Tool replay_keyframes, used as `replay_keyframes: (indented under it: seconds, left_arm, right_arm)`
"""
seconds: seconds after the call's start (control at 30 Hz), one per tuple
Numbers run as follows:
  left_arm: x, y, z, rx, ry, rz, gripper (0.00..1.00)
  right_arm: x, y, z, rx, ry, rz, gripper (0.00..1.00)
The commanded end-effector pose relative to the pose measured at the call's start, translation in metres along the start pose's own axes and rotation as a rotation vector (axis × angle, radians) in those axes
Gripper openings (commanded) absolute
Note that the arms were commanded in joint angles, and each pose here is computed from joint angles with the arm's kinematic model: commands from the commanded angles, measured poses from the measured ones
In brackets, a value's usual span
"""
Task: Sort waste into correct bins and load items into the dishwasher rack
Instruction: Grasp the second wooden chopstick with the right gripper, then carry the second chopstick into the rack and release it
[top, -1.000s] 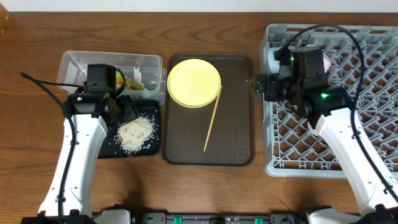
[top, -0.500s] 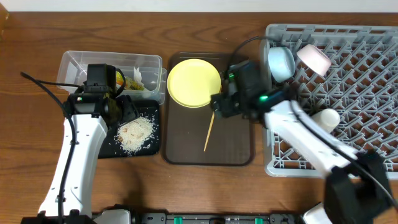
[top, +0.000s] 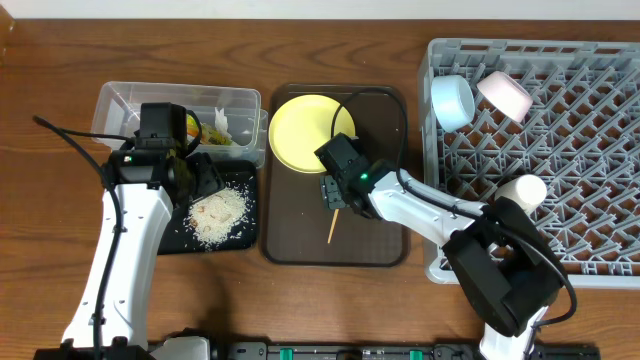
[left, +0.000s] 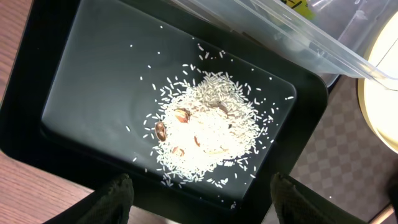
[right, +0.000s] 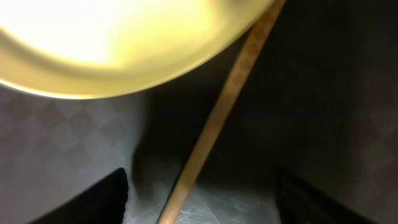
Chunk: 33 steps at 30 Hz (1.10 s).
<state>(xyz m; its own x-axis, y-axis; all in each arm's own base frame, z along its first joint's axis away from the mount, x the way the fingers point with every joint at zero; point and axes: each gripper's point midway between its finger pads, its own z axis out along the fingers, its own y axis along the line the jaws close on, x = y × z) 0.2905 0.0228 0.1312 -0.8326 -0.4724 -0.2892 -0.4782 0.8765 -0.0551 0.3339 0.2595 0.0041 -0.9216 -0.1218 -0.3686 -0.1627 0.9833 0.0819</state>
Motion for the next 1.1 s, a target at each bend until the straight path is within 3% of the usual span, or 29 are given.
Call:
replay_keyframes:
  seconds: [0.0, 0.23, 0.43, 0.77, 1.07]
  left_arm:
    - [-0.003, 0.001, -0.004, 0.002, -0.017, -0.011, 0.74]
    - [-0.003, 0.001, -0.004, 0.002, -0.017, -0.011, 0.74]
    - [-0.003, 0.001, -0.004, 0.002, -0.017, -0.011, 0.73]
    - [-0.003, 0.001, -0.004, 0.002, -0.017, -0.011, 0.73]
    - [-0.003, 0.001, -0.004, 0.002, -0.017, -0.011, 0.74]
  right_arm:
    - [0.011, -0.013, 0.011, 0.063, 0.039, 0.090, 0.57]
    - [0.012, -0.036, 0.007, 0.104, 0.074, 0.136, 0.23]
    - [0.002, -0.063, -0.004, 0.129, 0.076, 0.197, 0.01]
    - [-0.042, -0.074, -0.073, 0.006, -0.059, 0.072, 0.01]
    - [-0.049, -0.106, -0.140, 0.016, -0.143, 0.082, 0.01]
